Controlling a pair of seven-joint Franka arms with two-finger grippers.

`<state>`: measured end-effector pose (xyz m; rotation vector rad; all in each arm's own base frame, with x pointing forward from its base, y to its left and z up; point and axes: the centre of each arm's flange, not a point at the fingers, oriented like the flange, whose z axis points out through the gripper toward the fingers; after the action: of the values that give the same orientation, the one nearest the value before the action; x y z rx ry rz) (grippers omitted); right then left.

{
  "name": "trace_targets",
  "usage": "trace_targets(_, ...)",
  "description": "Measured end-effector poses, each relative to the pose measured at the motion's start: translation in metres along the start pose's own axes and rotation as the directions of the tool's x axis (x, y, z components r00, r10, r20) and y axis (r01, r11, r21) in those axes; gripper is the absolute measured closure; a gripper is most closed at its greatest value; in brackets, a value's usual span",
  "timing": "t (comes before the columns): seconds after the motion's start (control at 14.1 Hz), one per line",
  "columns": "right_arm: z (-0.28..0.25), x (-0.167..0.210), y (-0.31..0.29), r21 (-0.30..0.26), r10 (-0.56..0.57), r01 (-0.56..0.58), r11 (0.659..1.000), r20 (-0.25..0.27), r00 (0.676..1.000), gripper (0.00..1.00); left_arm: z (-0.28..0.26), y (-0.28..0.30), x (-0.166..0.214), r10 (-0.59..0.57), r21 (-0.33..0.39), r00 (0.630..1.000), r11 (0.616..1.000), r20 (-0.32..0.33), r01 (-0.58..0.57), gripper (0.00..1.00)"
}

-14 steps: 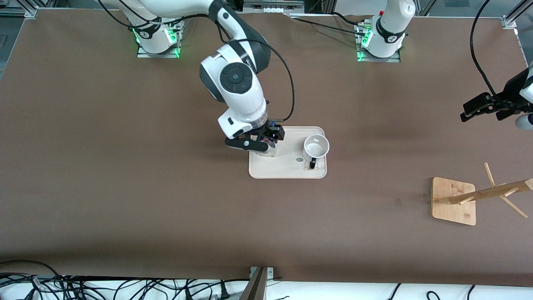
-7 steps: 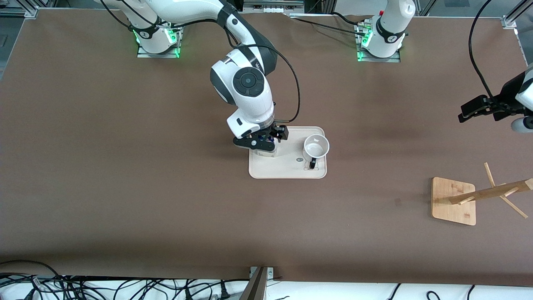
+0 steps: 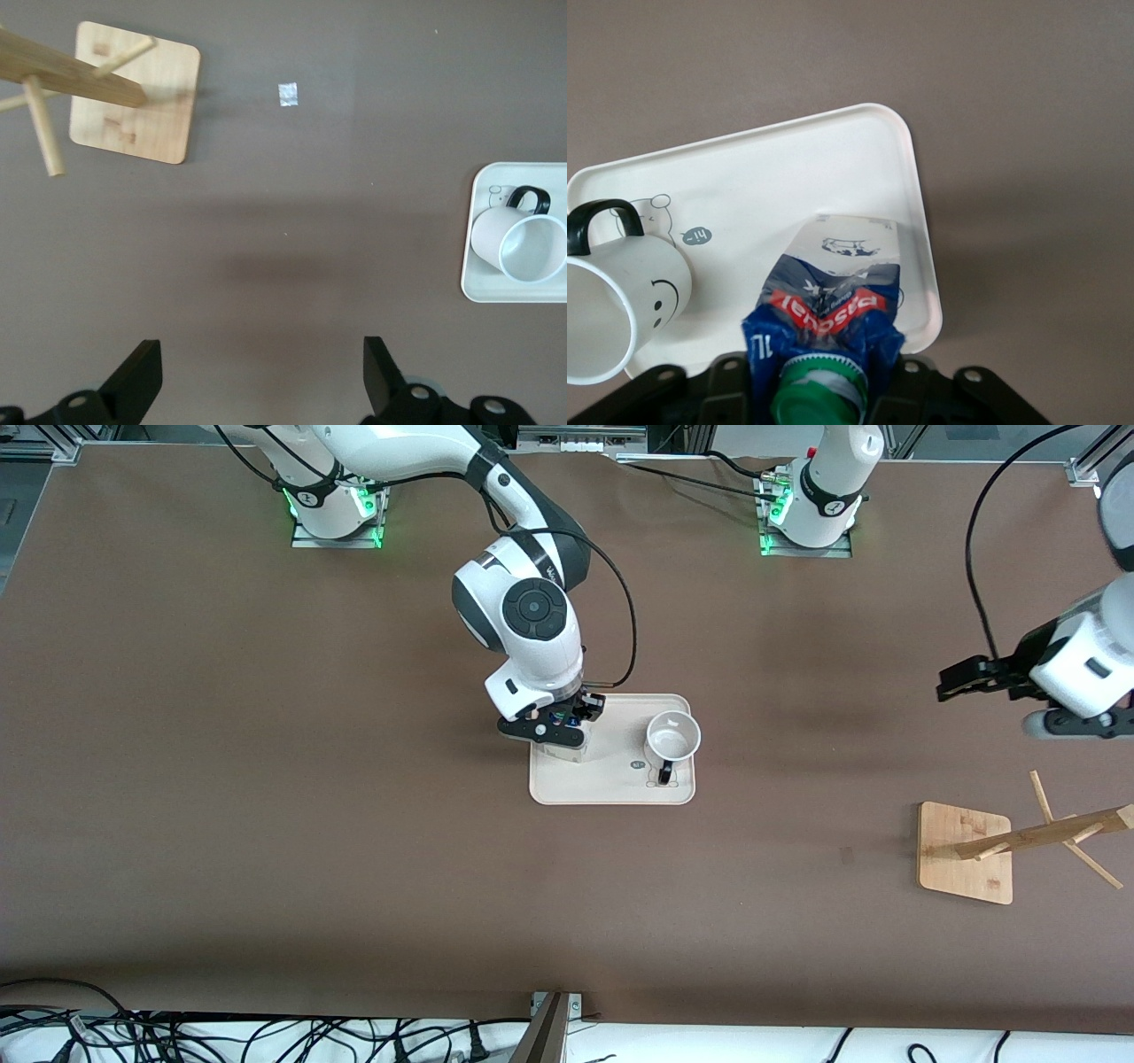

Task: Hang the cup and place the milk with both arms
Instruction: 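Lift the carton with the right gripper while the left gripper reaches the mug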

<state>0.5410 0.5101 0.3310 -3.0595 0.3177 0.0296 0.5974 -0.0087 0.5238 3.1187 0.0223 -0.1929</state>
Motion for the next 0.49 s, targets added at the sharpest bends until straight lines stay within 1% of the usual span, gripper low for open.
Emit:
trace_targets(0.07, -0.004, 0.002, 0.000, 0.004, -0.002, 0.002, 1.000, -0.005, 1.000, 0.66, 0.009, 0.013, 0.003, 0.022, 0.001, 1.000, 1.000, 0.015, -0.022, 0.00)
trace_targets(0.14, -0.011, 0.003, 0.002, 0.004, -0.009, 0.010, 1.000, -0.008, 1.000, 0.68, 0.017, 0.026, 0.006, 0.043, 0.001, 0.999, 0.999, 0.029, -0.043, 0.00)
trace_targets(0.28, -0.035, 0.015, 0.016, -0.014, -0.034, 0.034, 0.999, -0.001, 0.999, 0.68, 0.030, 0.047, 0.009, 0.082, -0.001, 0.995, 0.997, 0.052, -0.082, 0.00)
trace_targets(0.42, -0.070, 0.043, 0.050, -0.028, -0.085, 0.086, 0.996, 0.014, 0.996, 0.68, 0.040, 0.081, 0.008, 0.142, -0.006, 0.987, 0.990, 0.069, -0.142, 0.00)
trace_targets(0.49, -0.088, 0.060, 0.074, -0.032, -0.118, 0.119, 0.992, 0.033, 0.992, 0.68, 0.045, 0.104, 0.006, 0.184, -0.011, 0.980, 0.983, 0.073, -0.184, 0.00)
